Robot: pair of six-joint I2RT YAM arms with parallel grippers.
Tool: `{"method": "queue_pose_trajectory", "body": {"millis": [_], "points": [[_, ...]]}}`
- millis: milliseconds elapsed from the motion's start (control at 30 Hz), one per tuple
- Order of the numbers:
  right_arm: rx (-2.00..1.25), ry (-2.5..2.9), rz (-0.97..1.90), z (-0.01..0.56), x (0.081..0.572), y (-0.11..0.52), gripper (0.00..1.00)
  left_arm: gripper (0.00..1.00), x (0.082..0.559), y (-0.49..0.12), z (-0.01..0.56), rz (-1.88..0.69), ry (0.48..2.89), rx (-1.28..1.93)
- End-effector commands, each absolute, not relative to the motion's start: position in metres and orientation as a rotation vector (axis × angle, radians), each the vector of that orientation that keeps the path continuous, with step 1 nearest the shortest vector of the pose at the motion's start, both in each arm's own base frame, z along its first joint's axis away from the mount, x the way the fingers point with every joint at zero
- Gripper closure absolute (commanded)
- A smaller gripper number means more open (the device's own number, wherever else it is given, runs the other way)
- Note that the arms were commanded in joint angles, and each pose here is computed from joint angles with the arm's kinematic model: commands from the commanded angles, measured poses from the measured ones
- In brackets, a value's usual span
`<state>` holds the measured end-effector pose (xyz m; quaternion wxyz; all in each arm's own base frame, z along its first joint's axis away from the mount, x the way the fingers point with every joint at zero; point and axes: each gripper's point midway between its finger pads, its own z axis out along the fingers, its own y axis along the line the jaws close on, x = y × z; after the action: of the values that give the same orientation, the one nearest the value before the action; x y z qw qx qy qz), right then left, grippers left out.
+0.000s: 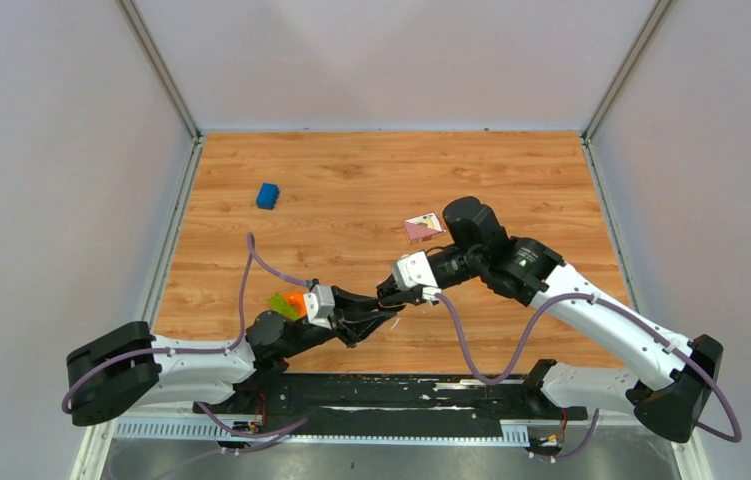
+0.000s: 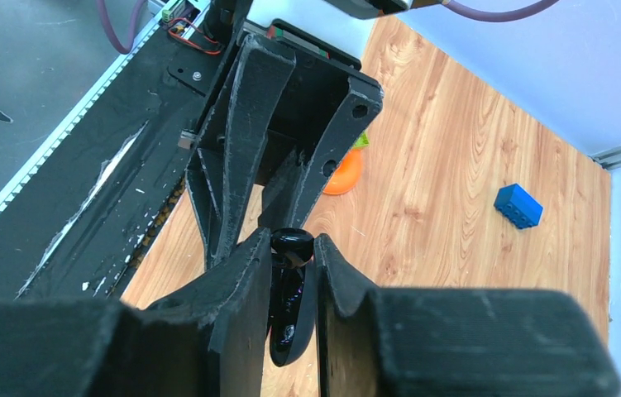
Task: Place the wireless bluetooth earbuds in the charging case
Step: Place the earbud in the charging case.
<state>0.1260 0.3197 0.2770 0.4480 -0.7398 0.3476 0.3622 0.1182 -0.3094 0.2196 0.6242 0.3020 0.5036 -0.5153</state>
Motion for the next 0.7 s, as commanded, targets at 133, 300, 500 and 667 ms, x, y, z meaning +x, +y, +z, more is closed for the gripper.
{"method": "queue_pose_trajectory", "body": {"millis": [133, 300, 500, 667], "points": [[-1.794, 0.798, 0.859, 0.291, 0.129, 0.326, 0.96, 1.00, 0.113, -0.303, 0.246, -1.244, 1.062, 0.634], [-1.792, 0.805, 0.846, 0.287, 0.132, 0.328, 0.96, 1.00, 0.112, -0.300, 0.250, -1.264, 1.048, 0.607], [-1.785, 0.812, 0.836, 0.285, 0.134, 0.330, 0.96, 1.00, 0.112, -0.297, 0.255, -1.276, 1.031, 0.581], [-1.783, 0.813, 0.848, 0.285, 0.133, 0.331, 0.96, 1.00, 0.114, -0.293, 0.256, -1.278, 1.029, 0.551]]}}
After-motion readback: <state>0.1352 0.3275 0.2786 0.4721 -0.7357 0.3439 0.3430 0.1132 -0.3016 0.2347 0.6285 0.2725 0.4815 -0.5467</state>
